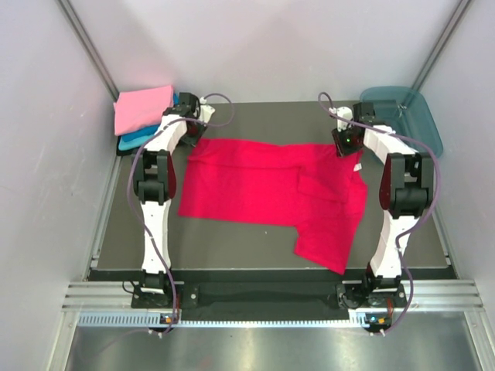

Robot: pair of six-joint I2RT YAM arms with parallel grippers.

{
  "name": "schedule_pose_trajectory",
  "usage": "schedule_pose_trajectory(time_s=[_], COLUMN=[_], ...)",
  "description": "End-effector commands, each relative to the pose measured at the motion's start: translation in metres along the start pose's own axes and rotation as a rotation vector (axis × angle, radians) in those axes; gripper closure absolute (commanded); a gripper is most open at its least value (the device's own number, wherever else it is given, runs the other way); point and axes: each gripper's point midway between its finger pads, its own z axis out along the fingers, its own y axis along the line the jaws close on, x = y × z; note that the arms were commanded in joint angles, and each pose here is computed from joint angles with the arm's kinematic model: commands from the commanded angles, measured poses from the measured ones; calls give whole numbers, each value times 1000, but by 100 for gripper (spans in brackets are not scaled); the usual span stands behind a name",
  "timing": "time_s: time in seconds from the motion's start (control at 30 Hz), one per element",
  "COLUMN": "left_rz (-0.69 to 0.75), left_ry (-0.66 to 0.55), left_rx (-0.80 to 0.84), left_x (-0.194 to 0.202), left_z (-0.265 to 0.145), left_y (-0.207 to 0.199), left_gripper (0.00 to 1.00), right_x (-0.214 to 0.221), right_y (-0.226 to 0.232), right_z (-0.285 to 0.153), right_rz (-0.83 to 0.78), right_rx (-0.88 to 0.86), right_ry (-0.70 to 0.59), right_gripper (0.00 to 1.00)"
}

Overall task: Fold and stack the t-shirts
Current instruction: Fold the tshirt

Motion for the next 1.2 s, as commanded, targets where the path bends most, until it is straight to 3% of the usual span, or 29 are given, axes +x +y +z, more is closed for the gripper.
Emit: schedule_pose_trajectory(time_s=[0.0, 0.27, 0.47, 0.73, 1.17], left_rz=[-19, -66, -136, -223, -255], left_ry=[-36, -67, -108, -106, -90], left_rx=[-35, -57, -155, -18, 37], left_x=[-14, -25, -39, -35, -26], left_z=[-3, -6, -23, -16, 7], left_y=[11, 17, 37, 12, 6], left_gripper=[66, 65, 58, 59, 61], right_x=[-28, -16, -9, -8, 0], right_y=[-14, -16, -17, -16, -12], right_z=[-11, -8, -5, -5, -12], right_rz=[-27, -37, -48, -60, -90], right_rx=[39, 55, 67, 69, 82], right_ry=[-77, -45, -21, -15, 5], right_gripper=[73, 72, 70, 70, 70])
